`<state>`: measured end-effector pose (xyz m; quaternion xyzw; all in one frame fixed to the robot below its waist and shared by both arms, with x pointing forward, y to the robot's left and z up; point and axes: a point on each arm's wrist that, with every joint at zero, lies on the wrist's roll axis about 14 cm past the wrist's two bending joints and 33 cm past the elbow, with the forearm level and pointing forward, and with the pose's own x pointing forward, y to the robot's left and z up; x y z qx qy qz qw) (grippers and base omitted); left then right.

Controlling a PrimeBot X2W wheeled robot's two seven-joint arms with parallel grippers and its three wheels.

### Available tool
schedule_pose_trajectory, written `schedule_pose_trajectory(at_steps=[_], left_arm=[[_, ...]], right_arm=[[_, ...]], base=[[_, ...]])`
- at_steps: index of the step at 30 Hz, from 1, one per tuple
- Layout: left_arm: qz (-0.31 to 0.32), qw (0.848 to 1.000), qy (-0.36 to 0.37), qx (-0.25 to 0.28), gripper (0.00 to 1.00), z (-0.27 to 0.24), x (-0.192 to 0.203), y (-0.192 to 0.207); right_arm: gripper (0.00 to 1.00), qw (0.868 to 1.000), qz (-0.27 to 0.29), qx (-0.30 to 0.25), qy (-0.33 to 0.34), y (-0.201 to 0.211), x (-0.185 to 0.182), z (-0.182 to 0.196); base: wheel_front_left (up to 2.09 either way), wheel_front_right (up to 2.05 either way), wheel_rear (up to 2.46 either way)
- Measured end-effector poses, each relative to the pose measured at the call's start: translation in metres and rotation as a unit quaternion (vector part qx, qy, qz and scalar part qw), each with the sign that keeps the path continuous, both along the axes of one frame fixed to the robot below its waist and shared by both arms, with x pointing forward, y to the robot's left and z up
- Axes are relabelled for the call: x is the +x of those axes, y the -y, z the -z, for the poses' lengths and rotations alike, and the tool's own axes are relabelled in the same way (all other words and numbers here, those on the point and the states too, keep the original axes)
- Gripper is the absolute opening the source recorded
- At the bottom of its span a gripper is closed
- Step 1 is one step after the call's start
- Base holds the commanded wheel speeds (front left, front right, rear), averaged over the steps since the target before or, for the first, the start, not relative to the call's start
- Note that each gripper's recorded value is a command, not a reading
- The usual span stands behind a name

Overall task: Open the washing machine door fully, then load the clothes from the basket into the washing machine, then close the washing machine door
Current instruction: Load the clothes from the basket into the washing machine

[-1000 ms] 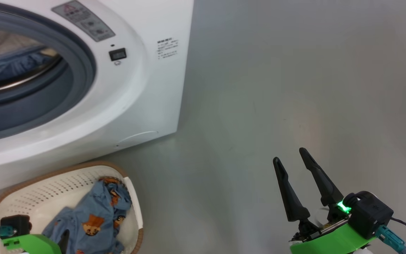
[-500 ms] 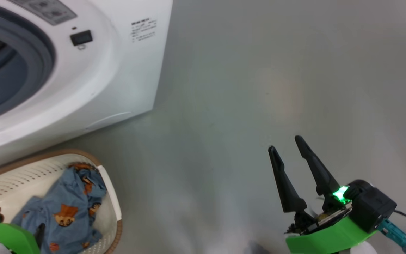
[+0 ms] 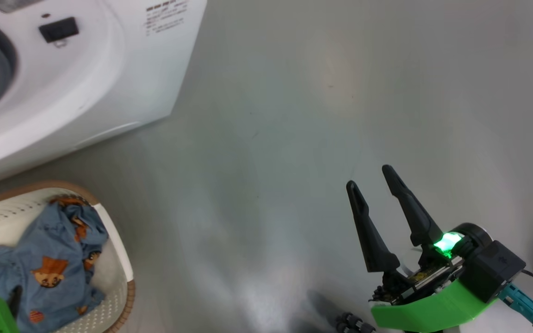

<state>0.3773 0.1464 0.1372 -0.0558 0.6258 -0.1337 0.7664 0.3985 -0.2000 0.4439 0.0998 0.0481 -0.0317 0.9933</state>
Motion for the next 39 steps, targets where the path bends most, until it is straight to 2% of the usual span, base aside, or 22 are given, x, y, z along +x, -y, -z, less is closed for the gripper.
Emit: schedule_pose_trajectory(at_steps=[22,39], left_arm=[[0.031,0.999,-0.017,-0.022,1.00,0.049,0.009,0.018],[0.040,0.999,-0.011,-0.021,1.00,0.068,0.019,0.015]], right_arm=[[1.00,0.999,0.012,-0.010,-0.039,0.006,0.005,0.025],[1.00,0.998,0.020,-0.008,-0.051,0.010,0.006,0.034]], base=[[0.00,0.00,0.00],[0.00,0.00,0.00]])
